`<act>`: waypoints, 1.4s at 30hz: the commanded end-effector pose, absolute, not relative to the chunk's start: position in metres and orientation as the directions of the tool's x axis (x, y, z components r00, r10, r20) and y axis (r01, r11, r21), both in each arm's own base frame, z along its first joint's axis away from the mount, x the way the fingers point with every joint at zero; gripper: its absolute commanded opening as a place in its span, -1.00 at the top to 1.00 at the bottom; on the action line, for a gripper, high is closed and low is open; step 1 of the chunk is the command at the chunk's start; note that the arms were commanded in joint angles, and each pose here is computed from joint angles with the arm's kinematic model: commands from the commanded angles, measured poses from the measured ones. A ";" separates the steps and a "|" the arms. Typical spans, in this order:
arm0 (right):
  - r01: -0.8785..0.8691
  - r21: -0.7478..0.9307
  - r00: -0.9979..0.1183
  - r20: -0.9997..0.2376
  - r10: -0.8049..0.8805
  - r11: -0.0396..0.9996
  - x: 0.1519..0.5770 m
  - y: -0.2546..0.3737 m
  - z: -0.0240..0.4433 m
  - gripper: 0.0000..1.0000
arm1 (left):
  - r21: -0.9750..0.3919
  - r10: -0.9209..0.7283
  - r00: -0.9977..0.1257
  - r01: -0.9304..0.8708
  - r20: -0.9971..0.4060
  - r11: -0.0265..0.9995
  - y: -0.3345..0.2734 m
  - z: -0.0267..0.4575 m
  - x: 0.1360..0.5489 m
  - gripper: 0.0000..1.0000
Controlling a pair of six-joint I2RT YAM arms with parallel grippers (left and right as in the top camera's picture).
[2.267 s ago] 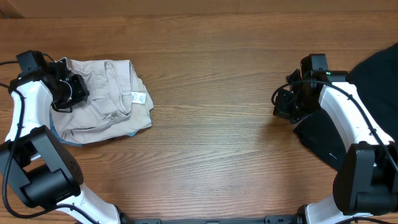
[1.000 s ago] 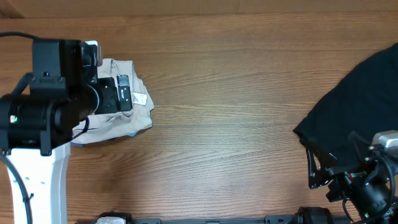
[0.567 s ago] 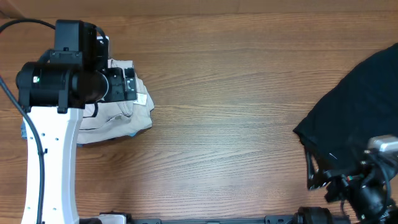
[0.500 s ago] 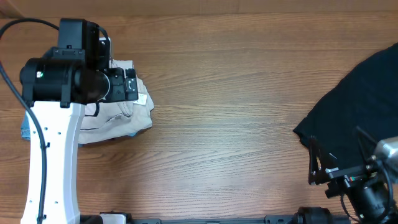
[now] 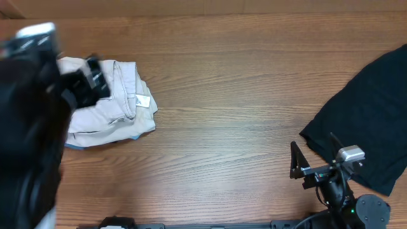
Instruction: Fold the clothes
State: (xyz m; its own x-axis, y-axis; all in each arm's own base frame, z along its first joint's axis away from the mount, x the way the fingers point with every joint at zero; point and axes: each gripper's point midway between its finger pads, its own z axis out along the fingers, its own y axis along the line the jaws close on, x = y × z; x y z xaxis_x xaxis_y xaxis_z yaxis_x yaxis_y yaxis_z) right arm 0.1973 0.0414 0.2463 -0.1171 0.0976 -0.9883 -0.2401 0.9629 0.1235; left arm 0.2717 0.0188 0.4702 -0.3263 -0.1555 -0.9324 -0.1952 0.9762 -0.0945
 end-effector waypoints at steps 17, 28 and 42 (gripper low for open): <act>-0.356 0.137 -0.130 -0.987 0.096 0.924 0.229 0.061 0.169 -1.00 | -0.226 -0.182 0.205 -0.217 -0.962 0.950 0.040 0.433 0.231 -1.00; -0.357 0.137 -0.130 -0.987 0.096 0.924 0.229 0.061 0.169 -1.00 | -0.244 -0.186 0.270 -0.203 -0.945 0.948 0.040 0.330 0.238 -1.00; -0.356 0.137 -0.130 -0.987 0.096 0.924 0.229 0.061 0.169 -1.00 | -0.242 -0.189 0.282 -0.168 -0.941 0.956 0.035 0.260 0.227 -1.00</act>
State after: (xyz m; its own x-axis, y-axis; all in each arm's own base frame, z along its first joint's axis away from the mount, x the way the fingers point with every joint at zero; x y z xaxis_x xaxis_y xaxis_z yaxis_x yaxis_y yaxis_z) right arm 0.2299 0.0588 0.1664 -0.1439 0.0944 -0.9851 -0.3457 0.9279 0.1395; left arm 0.2216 0.0360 0.2843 0.3080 -0.1923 -0.9318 -0.1660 0.9535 -0.2516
